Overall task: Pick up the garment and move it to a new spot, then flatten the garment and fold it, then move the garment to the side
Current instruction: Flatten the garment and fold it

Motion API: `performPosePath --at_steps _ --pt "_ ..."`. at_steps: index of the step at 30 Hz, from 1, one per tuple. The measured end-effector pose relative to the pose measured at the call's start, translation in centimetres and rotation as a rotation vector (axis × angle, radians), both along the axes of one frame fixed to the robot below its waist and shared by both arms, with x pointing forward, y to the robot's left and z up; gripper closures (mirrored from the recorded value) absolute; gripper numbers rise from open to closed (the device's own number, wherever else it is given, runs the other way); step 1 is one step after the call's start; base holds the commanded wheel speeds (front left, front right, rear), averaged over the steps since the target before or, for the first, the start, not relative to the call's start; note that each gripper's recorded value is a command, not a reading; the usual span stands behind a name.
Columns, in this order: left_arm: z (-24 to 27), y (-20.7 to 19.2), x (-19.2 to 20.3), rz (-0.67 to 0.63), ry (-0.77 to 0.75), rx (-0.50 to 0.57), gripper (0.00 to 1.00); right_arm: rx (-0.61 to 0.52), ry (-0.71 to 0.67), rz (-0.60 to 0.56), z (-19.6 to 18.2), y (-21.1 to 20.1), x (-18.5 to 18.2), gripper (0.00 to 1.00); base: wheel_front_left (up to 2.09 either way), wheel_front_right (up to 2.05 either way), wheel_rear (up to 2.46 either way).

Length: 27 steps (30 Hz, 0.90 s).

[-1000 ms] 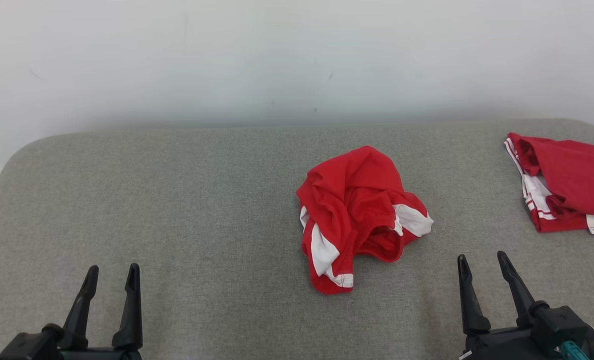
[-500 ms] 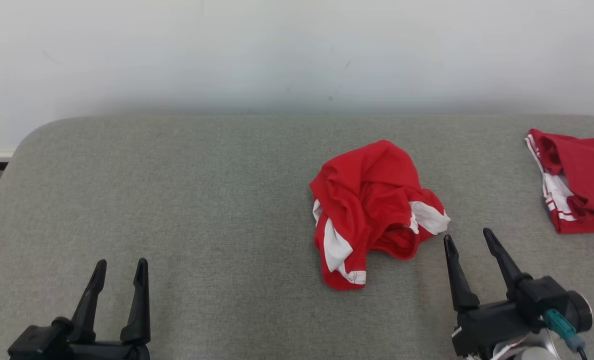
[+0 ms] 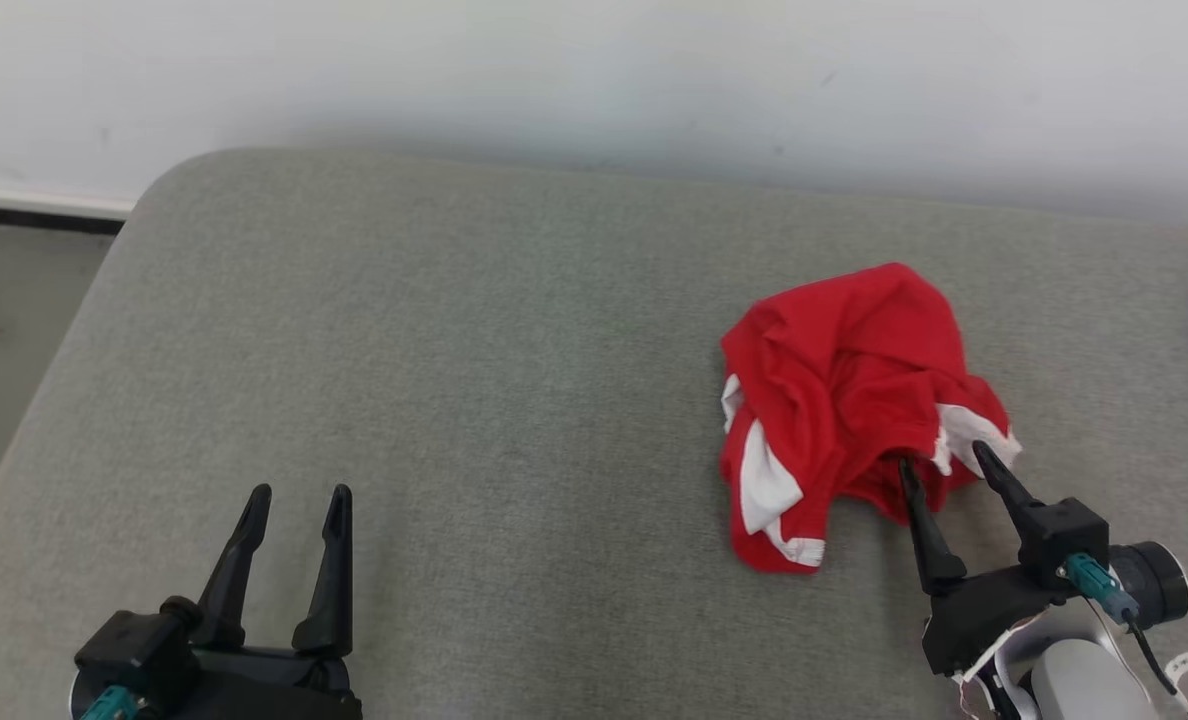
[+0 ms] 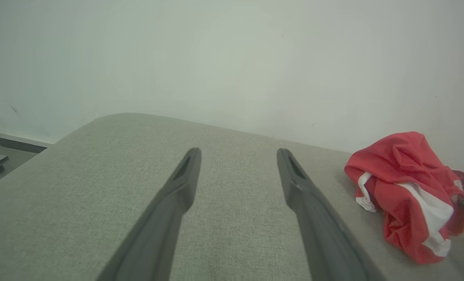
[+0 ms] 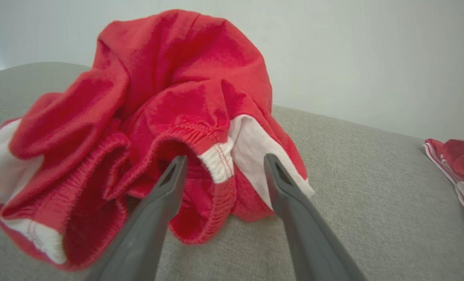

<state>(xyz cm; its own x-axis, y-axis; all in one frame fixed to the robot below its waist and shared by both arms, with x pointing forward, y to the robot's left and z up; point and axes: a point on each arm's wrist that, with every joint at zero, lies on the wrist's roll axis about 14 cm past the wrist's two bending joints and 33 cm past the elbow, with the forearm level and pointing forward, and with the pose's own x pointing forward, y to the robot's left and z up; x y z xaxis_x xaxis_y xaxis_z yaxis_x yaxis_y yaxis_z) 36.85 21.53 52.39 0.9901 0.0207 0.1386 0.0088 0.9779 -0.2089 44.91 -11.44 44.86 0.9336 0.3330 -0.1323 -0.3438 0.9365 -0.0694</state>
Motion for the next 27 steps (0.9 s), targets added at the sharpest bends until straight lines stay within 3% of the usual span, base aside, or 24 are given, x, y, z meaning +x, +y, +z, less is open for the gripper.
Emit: performPosePath --at_steps 3,4,5,8,13,21,27 --pt "-0.7 0.7 -0.4 0.025 0.022 -0.001 0.00 -0.006 0.032 0.027 -1.1 1.1 0.8 0.00 0.00 0.00 0.00" --pt "-0.8 1.0 -0.5 0.033 0.027 0.000 0.00 -0.007 0.042 0.036 -1.5 1.5 1.0 0.17 0.00 0.00 0.00" --pt "-0.9 1.2 -0.6 0.040 0.032 0.000 0.00 -0.006 0.049 0.042 -1.7 1.8 1.3 1.00 0.00 0.00 0.00" --pt "-1.2 1.7 -0.8 0.057 0.041 0.001 0.00 0.002 0.059 0.064 -2.0 2.8 1.8 1.00 0.00 0.00 0.00" --pt "-0.9 1.7 -1.2 0.061 0.031 -0.004 0.00 0.072 -0.024 0.127 1.3 5.9 1.6 1.00 0.00 0.00 0.00" --pt "-0.2 0.8 -1.0 0.030 0.009 -0.007 0.00 0.179 -0.111 0.262 5.3 11.2 -1.2 1.00 0.00 0.00 0.00" --pt "-0.4 0.8 -0.9 0.027 0.015 -0.006 0.00 0.233 -0.084 0.426 5.7 16.9 -4.4 1.00 0.00 0.00 0.00"
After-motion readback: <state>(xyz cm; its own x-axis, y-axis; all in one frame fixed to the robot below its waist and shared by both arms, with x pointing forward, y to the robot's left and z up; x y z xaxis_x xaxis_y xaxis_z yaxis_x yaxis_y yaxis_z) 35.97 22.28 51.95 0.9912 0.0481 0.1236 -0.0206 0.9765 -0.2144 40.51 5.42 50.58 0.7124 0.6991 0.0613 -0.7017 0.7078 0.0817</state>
